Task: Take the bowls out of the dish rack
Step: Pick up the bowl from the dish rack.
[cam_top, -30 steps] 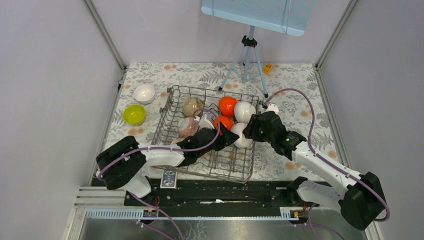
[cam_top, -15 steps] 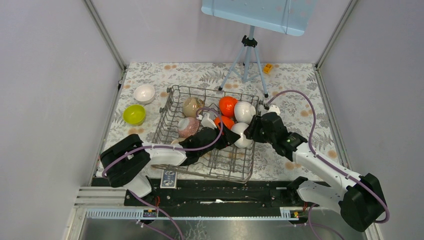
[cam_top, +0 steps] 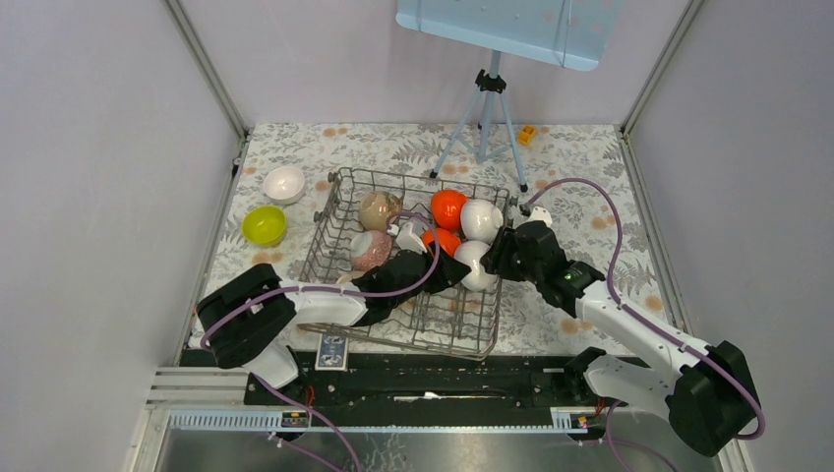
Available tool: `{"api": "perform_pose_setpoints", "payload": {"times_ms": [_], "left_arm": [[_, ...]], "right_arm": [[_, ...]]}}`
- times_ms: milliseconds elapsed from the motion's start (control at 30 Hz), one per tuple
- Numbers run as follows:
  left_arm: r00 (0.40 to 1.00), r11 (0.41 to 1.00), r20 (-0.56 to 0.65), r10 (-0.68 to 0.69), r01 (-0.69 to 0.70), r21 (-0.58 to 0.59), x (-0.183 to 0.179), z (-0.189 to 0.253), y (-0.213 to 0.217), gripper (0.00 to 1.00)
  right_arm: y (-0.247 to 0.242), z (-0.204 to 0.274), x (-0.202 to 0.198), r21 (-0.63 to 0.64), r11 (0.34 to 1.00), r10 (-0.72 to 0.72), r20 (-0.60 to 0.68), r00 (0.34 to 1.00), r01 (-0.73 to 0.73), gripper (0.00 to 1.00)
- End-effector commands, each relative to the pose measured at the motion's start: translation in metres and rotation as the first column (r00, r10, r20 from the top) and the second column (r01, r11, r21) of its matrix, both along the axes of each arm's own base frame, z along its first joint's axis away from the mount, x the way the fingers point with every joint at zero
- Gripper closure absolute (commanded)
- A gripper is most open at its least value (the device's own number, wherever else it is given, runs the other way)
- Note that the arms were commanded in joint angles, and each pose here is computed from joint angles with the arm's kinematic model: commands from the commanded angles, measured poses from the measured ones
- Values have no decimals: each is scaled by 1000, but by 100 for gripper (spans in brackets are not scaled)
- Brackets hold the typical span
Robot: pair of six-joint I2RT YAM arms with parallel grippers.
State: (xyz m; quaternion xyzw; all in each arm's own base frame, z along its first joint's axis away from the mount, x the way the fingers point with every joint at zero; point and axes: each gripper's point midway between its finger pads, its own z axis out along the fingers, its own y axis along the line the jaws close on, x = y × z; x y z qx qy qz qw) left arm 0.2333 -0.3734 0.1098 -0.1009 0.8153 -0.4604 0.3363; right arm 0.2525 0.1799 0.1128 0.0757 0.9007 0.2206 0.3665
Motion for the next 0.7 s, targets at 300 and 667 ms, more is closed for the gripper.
{"api": "perform_pose_setpoints", "payload": {"times_ms": [300, 667], "left_arm": [[992, 986, 109, -63, 79, -145, 0, 55, -27, 53], [988, 979, 116, -104, 122, -165, -4, 60, -37, 52]], "right_arm": [[4, 13, 5, 49, 999, 5, 36, 999, -7, 48], [4, 12, 4, 51, 999, 6, 34, 999, -8, 48]]}}
